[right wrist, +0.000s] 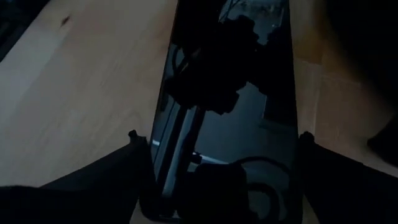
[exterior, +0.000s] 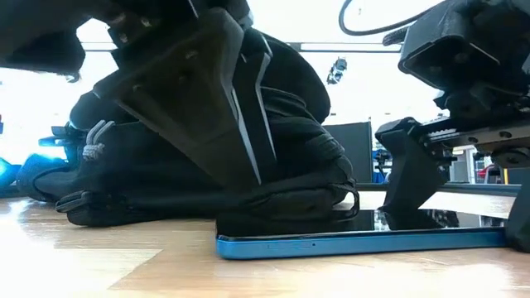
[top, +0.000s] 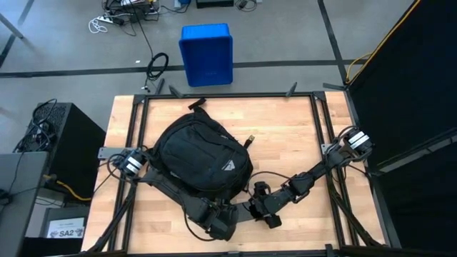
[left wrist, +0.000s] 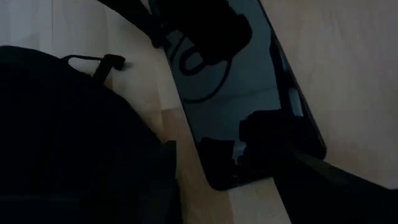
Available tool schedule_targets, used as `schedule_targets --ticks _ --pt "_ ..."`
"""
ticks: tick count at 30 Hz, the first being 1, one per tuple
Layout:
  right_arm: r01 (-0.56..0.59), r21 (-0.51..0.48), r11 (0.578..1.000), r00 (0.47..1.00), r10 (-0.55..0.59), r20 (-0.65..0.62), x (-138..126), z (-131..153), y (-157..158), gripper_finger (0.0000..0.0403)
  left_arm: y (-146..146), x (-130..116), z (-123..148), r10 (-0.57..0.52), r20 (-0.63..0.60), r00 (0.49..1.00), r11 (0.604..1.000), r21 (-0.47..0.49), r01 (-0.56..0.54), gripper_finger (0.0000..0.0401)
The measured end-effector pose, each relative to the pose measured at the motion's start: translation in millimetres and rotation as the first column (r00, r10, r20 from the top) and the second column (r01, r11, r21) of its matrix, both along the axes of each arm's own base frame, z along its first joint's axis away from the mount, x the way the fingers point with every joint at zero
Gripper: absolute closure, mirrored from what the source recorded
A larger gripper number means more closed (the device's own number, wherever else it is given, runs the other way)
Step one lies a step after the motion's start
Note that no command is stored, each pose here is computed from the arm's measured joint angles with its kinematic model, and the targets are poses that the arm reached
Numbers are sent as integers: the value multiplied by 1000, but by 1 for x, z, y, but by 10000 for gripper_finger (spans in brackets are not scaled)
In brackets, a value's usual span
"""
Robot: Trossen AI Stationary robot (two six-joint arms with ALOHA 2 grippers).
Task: Unpack backpack
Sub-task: Put the blue cellphone into the black backpack
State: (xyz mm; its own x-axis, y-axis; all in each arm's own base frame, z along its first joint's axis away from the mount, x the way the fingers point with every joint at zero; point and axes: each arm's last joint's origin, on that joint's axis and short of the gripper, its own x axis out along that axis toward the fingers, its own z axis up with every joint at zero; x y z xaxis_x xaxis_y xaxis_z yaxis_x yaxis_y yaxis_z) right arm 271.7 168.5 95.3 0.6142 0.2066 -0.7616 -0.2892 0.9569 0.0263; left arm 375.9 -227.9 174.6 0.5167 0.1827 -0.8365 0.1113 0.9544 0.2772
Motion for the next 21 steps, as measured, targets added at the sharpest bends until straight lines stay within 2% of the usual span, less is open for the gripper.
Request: schedule_targets --ticks 3,10,14,20,21 --pt "18 14 1000 1000 -18 -10 1 0 -2 79 -1 -1 1 -1 5 1000 1000 -1 1 172" --pt "10 28 1000 1000 -10 -14 1 4 -1 80 -1 -1 3 -2 5 1000 1000 -1 2 172" --pt "-6 41 999 1000 6 -4 1 18 2 80 -1 -6 11 0 4 1000 1000 1 0 172" --pt "-35 31 999 999 34 30 1 46 5 82 -7 -17 31 9 72 997 1000 29 -11 177" --pt "-24 11 1000 999 23 31 1 49 4 102 -8 -18 34 6 79 997 1000 27 -9 179"
